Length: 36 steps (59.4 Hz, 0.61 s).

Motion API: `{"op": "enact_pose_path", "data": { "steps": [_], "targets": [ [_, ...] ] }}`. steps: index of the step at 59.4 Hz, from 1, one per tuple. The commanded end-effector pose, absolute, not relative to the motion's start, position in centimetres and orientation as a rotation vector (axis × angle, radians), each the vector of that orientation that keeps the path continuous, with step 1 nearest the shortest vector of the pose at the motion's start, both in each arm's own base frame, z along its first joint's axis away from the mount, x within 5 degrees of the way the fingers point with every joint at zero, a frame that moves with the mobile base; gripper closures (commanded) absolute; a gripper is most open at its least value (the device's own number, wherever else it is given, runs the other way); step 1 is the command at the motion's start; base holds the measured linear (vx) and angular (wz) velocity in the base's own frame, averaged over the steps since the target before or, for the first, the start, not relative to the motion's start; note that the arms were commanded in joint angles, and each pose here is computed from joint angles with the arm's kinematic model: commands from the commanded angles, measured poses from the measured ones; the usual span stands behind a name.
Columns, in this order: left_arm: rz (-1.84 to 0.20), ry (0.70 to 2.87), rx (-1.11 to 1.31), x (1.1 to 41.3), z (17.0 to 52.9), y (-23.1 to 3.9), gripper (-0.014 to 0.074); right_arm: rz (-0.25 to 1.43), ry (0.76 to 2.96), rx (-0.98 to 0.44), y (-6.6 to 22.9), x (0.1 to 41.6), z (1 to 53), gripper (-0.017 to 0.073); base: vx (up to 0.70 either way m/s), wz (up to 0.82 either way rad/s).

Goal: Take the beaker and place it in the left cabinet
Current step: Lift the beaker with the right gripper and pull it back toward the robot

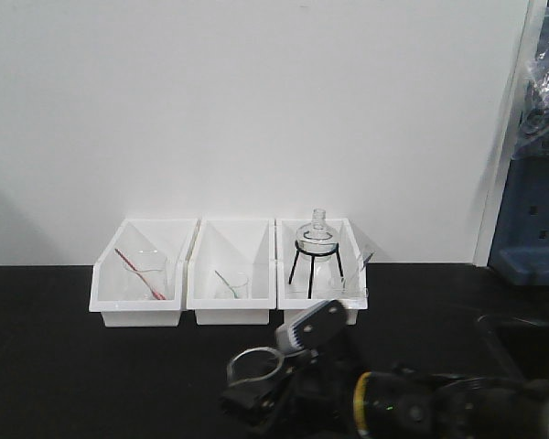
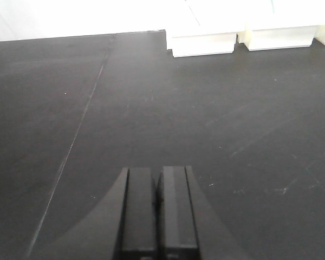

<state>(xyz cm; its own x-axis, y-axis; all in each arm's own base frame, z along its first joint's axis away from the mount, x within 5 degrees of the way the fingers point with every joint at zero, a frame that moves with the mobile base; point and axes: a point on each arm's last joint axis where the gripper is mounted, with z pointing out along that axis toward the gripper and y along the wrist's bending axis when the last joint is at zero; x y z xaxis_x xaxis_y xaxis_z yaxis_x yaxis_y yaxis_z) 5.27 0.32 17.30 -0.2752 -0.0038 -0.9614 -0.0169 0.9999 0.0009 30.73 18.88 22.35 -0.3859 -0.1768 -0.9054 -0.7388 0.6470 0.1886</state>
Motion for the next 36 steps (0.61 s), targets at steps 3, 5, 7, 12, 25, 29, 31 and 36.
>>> {"op": "enact_pose_path", "data": {
  "steps": [3,5,7,12,25,29,31,36],
  "targets": [
    [-0.004,1.750,-0.002,5.3,18.5,0.2,0.0590,0.640,1.851,-0.526,13.6,29.4,27.0,0.0564,0.00,0.00],
    [-0.004,1.750,-0.002,5.3,18.5,0.2,0.0590,0.600,1.851,-0.485,12.1,28.8,27.5,0.0564,0.00,0.00],
    [-0.004,1.750,-0.002,5.3,18.5,0.2,0.0590,0.564,1.839,-0.455,10.9,28.1,28.3,0.0564,0.00,0.00],
    [-0.004,1.750,-0.002,5.3,18.5,0.2,0.0590,0.462,1.846,-0.356,8.1,26.2,29.1,0.0564,0.00,0.00],
    [-0.004,1.750,-0.002,5.3,18.5,0.2,0.0590,0.255,1.795,-0.225,3.9,19.7,29.9,0.0564,0.00,0.00],
    [-0.004,1.750,-0.002,5.3,18.5,0.2,0.0590,0.229,1.779,-0.202,3.5,17.8,29.6,0.0564,0.00,0.00],
    [-0.004,1.750,-0.002,5.3,18.5,0.2,0.0590,0.225,1.773,-0.184,3.3,16.9,29.3,0.0564,0.00,0.00],
    [-0.004,1.750,-0.002,5.3,18.5,0.2,0.0590,0.199,1.768,-0.149,2.7,15.3,28.6,0.0564,0.00,0.00]
  ]
}}
